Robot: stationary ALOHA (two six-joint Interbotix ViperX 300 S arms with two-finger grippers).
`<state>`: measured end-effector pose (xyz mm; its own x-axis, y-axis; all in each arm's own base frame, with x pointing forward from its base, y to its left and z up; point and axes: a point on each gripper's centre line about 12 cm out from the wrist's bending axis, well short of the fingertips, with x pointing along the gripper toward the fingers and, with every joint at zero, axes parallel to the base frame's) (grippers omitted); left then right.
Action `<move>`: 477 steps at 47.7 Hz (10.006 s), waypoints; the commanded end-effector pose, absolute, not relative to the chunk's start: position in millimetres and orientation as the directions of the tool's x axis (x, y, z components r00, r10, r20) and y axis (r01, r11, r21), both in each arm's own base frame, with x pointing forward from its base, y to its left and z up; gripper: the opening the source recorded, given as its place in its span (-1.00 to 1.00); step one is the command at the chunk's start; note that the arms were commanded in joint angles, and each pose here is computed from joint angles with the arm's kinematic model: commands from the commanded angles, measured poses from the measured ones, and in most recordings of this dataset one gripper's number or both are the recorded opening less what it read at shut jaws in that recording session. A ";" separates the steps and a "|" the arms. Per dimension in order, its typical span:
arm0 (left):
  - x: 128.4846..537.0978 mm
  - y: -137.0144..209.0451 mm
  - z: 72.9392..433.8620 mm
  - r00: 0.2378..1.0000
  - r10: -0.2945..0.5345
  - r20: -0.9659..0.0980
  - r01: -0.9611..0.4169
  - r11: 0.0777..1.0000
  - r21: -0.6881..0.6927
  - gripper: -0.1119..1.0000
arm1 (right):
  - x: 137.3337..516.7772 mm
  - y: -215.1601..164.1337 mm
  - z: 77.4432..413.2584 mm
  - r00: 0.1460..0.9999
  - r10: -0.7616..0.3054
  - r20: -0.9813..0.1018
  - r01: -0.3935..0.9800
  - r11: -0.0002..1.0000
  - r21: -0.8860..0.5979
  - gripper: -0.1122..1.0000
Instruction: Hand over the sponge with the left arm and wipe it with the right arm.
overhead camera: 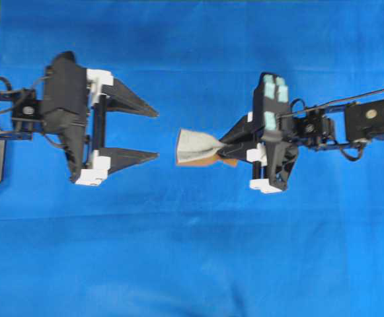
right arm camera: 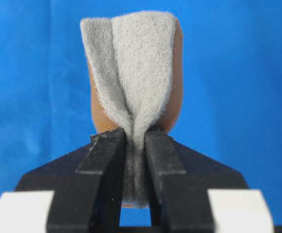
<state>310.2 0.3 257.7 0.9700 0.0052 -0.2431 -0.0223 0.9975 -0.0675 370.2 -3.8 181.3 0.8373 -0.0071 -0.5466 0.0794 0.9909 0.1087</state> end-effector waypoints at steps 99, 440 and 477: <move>291.6 -0.6 272.3 0.986 0.002 -0.170 -0.005 1.000 -0.019 0.73 | 378.0 32.9 98.7 0.741 0.074 -0.667 -0.016 0.995 0.094 -0.49; 142.9 -0.9 250.4 0.997 -0.007 -0.083 0.010 0.999 0.035 0.70 | 155.2 -16.0 239.4 0.951 -0.113 -0.289 0.135 0.989 0.058 0.51; 142.3 -0.7 252.0 0.997 -0.005 -0.078 0.008 0.999 0.035 0.70 | 155.3 -16.1 240.0 0.951 -0.113 -0.287 0.135 0.989 0.057 0.51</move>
<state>141.1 -0.7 242.1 0.9949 -0.0052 -0.1010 0.0091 0.9992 0.0380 153.7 -16.4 233.8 0.9460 -0.1159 -0.3029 0.1379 0.9891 0.0523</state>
